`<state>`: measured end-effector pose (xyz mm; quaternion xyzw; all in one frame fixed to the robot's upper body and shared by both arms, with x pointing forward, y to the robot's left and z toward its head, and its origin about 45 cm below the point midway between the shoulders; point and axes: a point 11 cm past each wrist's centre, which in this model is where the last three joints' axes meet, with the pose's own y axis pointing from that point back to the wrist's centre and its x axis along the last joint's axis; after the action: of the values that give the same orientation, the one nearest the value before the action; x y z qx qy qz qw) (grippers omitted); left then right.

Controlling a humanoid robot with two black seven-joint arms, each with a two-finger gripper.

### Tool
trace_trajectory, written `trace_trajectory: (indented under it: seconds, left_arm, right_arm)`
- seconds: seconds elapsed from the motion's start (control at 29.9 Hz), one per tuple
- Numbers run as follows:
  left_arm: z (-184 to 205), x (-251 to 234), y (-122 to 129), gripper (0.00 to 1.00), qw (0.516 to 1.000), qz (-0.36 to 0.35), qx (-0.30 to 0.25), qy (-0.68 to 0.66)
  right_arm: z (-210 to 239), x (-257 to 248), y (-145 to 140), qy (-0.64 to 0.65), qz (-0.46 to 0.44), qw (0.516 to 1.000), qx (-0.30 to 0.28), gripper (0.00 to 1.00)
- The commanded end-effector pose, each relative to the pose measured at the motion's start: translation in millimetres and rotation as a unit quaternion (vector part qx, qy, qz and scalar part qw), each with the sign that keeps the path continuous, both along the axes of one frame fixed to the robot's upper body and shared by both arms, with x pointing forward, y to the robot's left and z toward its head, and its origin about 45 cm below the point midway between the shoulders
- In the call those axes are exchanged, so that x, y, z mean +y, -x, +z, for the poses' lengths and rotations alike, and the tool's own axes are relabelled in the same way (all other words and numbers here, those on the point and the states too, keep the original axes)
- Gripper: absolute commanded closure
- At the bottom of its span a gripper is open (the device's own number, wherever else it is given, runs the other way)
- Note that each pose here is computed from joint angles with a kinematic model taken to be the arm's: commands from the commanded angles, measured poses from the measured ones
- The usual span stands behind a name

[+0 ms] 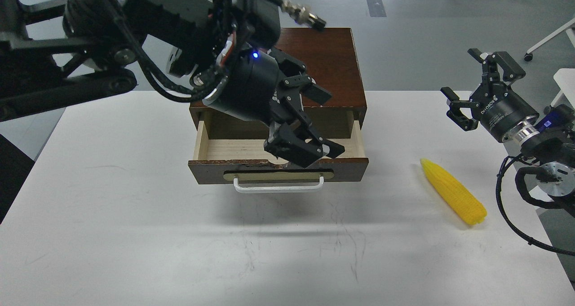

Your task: Put corn in drawer with both arms

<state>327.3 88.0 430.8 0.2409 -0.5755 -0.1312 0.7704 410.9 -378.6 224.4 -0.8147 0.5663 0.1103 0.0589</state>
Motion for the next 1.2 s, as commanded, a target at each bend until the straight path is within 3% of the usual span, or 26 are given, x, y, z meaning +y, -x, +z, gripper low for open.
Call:
trace_trajectory:
  seconds: [0.0, 0.13, 0.2, 0.33, 0.43, 0.64, 0.8, 1.0, 1.17]
  left_arm:
    - [6.4, 21.6, -13.8, 0.02, 0.994, 0.057, 0.069, 0.065]
    - [7.1, 55.2, -37.0, 0.02, 0.953, 0.144, 0.196, 0.182]
    - [6.8, 66.6, -45.9, 0.02, 0.934, 0.171, 0.229, 0.217]
    - [-8.3, 107.3, -73.5, 0.02, 0.841, 0.255, 0.342, 0.334]
    - [-22.5, 127.2, -85.0, 0.02, 0.781, 0.296, 0.383, 0.395]
    - [-53.7, 159.4, -100.9, 0.02, 0.71, 0.37, 0.393, 0.453]
    - [-87.1, 198.9, -108.1, 0.02, 0.612, 0.417, 0.425, 0.521]
    - [-116.5, 237.2, -106.1, 0.02, 0.533, 0.436, 0.43, 0.584]
    - [-119.5, 258.1, -108.1, 0.01, 0.506, 0.421, 0.435, 0.615]
  right_arm:
    - [0.0, 0.1, 0.0, 0.0, 0.0, 1.0, 0.0, 0.0]
    - [-0.1, -0.4, 0.0, 0.001, 0.0, 1.0, 0.0, 0.0]
    - [-0.1, -0.9, -0.1, 0.001, -0.001, 1.0, 0.0, 0.0]
    - [0.4, -1.8, -0.6, 0.002, -0.002, 1.0, -0.001, 0.0]
    - [0.4, -1.7, -0.2, 0.002, -0.001, 1.0, 0.0, 0.0]
    - [0.9, -2.0, -0.6, 0.003, -0.001, 1.0, -0.001, 0.0]
    - [3.4, -3.1, -2.3, 0.006, -0.002, 1.0, -0.003, 0.0]
    - [26.9, -26.8, -3.2, 0.026, -0.012, 0.999, -0.021, 0.0]
    - [42.3, -41.5, -1.7, 0.026, -0.014, 0.999, -0.034, 0.0]
